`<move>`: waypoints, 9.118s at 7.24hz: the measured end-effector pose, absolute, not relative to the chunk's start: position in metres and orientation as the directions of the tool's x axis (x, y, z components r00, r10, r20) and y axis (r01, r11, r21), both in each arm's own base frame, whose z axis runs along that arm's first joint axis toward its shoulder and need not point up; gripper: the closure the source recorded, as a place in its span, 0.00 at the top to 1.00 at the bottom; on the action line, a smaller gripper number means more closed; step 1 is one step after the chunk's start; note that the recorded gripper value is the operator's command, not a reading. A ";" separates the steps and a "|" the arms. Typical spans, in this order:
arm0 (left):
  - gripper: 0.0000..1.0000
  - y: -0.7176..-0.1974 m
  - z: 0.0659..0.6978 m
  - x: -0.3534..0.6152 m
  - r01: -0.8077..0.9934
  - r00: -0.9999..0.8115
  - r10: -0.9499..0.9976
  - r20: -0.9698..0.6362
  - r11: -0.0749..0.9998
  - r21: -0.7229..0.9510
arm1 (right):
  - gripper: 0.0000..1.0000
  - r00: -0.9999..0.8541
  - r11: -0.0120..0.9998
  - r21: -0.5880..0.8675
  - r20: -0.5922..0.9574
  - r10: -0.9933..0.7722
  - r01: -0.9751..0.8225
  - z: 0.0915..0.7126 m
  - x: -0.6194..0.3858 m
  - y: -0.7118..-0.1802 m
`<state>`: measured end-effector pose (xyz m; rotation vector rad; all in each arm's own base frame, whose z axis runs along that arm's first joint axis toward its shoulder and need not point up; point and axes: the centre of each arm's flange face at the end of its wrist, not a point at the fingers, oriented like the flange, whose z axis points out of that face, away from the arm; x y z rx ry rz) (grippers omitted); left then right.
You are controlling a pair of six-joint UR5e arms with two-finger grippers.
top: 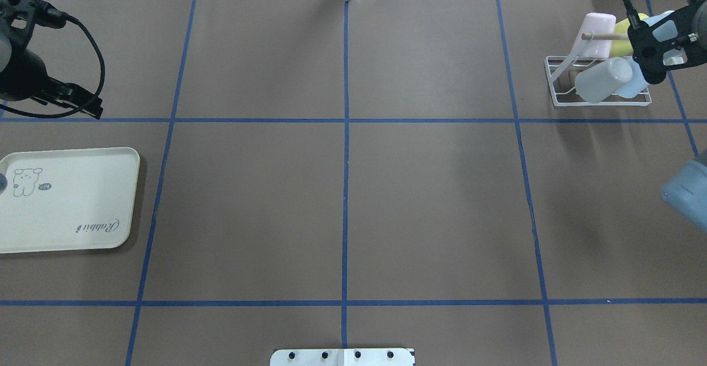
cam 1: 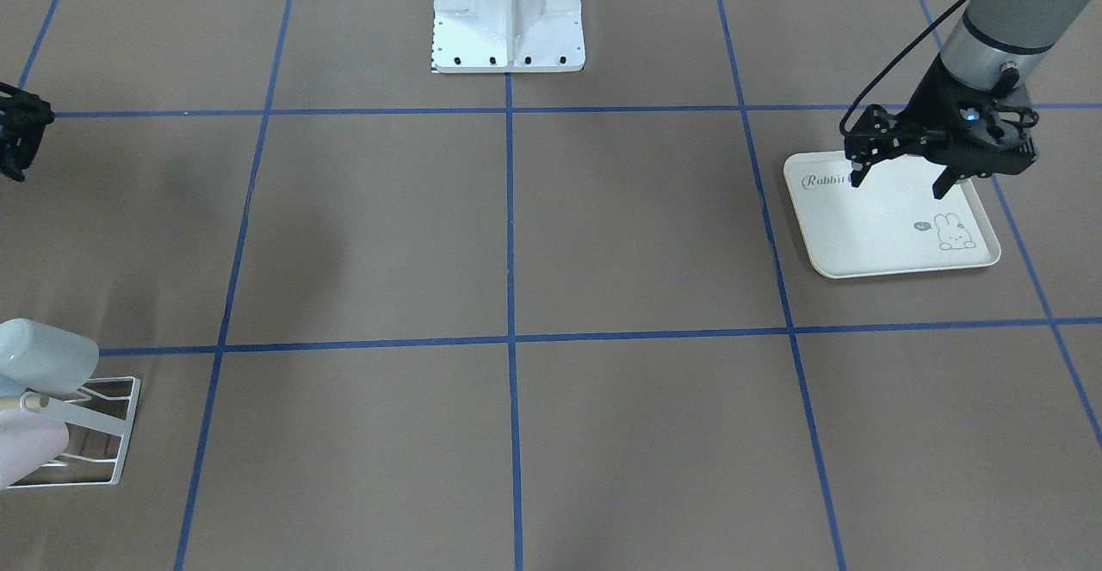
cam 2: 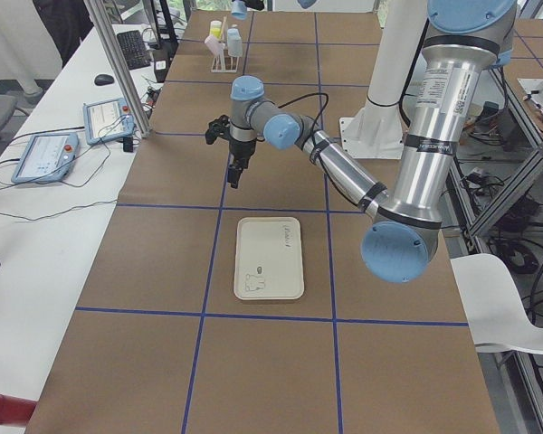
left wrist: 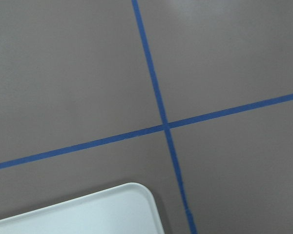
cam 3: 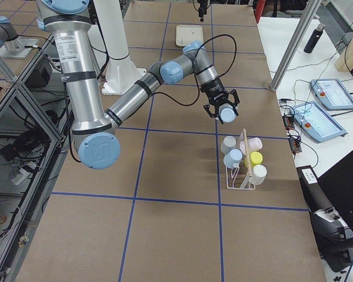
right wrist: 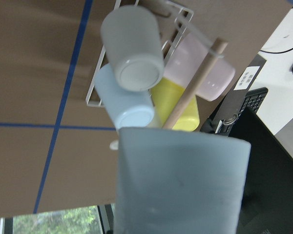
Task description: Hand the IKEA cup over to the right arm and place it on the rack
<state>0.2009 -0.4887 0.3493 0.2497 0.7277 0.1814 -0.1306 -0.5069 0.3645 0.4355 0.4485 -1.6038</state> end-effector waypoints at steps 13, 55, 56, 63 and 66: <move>1.00 -0.487 0.344 0.202 -0.046 0.732 0.217 -0.646 0.962 0.271 | 0.42 -0.413 -0.233 -0.415 -0.423 -0.807 0.879 0.537 -0.143 -0.566; 1.00 -0.484 0.341 0.206 -0.030 0.722 0.196 -0.664 0.967 0.253 | 0.99 -0.438 -0.218 -0.434 -0.510 -0.741 0.874 0.485 -0.158 -0.575; 1.00 -0.482 0.339 0.204 -0.030 0.720 0.201 -0.665 0.966 0.259 | 0.99 -0.359 -0.223 -0.303 -0.536 -0.764 0.927 0.474 -0.125 -0.578; 1.00 -0.467 0.417 0.082 -0.188 0.778 0.365 -0.512 0.912 0.365 | 1.00 0.314 0.191 0.503 -0.172 -0.934 0.843 0.500 -0.001 -0.554; 1.00 -0.460 0.465 0.030 -0.201 0.805 0.346 -0.481 0.923 0.328 | 0.99 0.646 0.596 0.507 0.095 -0.757 0.623 0.530 0.018 -0.531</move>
